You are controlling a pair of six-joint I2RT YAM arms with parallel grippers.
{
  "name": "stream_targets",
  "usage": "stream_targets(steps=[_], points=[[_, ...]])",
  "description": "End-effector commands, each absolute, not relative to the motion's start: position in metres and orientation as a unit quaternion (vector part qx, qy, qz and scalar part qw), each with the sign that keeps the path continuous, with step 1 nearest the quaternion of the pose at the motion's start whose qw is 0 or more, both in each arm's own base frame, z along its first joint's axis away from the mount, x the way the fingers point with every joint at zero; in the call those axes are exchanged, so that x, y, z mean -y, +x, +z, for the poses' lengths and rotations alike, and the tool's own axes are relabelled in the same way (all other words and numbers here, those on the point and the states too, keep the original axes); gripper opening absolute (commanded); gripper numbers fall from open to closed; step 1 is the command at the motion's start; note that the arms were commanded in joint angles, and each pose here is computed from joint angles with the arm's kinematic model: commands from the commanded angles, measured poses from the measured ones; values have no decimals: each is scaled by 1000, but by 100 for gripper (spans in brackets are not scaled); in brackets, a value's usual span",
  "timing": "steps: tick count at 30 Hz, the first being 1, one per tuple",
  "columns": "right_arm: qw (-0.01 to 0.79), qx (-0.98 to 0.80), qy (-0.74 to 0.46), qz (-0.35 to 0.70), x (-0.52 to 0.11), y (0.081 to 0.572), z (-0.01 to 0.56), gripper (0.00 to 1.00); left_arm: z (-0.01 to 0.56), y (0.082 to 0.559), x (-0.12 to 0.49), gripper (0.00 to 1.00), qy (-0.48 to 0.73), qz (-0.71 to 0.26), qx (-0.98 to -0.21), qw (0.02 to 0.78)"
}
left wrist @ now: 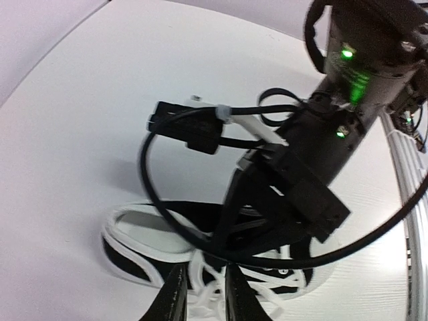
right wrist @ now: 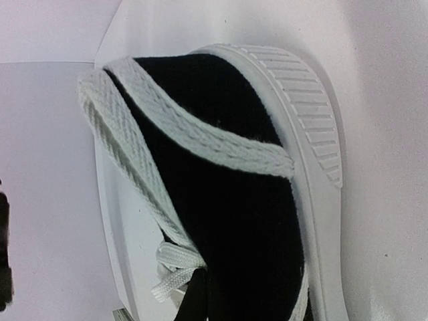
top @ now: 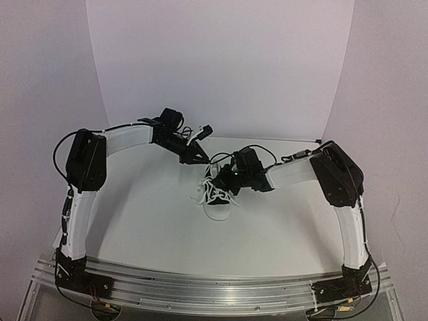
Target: Tie the shoes
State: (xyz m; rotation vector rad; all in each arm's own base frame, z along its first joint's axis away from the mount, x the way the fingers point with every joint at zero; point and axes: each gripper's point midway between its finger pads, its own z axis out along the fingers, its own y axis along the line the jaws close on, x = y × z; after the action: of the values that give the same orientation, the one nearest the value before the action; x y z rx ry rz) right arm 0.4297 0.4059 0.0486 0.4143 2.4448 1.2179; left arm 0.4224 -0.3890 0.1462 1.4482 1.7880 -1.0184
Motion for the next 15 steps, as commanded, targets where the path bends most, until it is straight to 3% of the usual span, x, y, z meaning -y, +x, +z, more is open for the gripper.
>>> stream_targets(steps=[1,7,15], points=[[206,-867,161,424,-395,436,55,0,111,454,388,21,566,-318,-694,312],[206,-872,152,417,-395,434,58,0,87,433,393,33,592,-325,-687,268],[205,-872,144,420,-398,435,61,0,74,424,396,23,597,-326,-688,253]])
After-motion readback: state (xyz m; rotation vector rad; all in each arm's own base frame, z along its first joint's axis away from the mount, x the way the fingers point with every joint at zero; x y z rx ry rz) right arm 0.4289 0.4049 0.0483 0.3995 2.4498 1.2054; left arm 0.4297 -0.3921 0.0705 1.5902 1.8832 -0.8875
